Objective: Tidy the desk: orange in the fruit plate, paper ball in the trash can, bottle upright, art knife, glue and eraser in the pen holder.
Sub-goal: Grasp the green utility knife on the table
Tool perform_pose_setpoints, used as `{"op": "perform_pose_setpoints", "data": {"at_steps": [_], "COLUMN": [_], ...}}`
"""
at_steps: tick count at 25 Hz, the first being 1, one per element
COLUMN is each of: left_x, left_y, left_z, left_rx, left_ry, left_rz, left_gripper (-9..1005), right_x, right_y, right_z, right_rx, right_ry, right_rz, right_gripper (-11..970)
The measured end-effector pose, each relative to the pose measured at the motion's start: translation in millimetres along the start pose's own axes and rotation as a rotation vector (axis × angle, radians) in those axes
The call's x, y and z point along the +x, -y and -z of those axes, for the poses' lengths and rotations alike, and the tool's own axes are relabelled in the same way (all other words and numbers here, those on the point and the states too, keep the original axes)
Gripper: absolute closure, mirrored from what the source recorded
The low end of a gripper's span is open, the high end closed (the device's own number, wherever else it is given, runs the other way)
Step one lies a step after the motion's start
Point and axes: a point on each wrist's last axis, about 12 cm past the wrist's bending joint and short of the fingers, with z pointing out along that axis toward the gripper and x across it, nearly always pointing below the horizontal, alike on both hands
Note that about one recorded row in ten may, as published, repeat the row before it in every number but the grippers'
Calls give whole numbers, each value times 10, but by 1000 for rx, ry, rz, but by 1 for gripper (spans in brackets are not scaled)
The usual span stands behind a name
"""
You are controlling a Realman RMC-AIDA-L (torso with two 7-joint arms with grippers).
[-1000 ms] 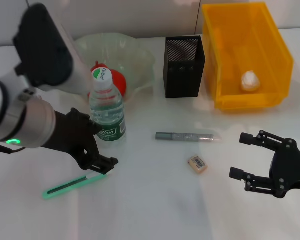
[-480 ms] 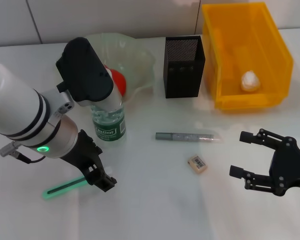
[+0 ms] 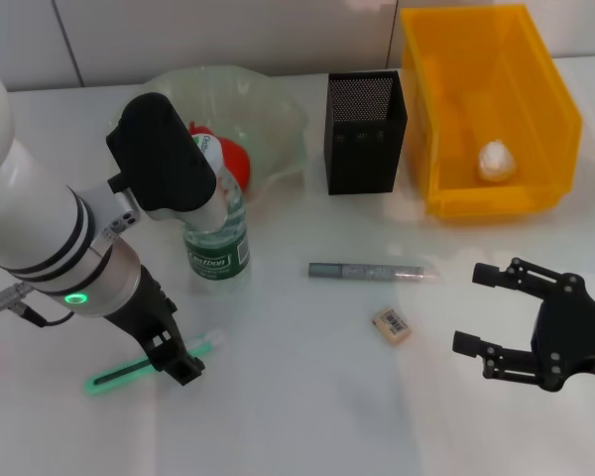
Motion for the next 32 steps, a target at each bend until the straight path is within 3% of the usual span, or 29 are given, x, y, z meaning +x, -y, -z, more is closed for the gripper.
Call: {"op": "perform_pose_setpoints", "data": {"at_steps": [16,22,32], "left_x": [-50,-59,-74], "left_y": [8,37,50], "left_z": [-21,-55,-99], "left_rx": [8,9,10], "left_ry": [-9,-18,-23], "left_rz": [-18,-35,-46], "left_gripper": [312,456,467], "right_x": [26,37,39], "right_y": [-34,-47,-54], "right_z": [-5,5,12], "right_rx": [-5,-6,-10], "right_ry": [-6,-11,-12], "right_rz": [-8,-11,-12], "right_gripper": [145,145,145]}}
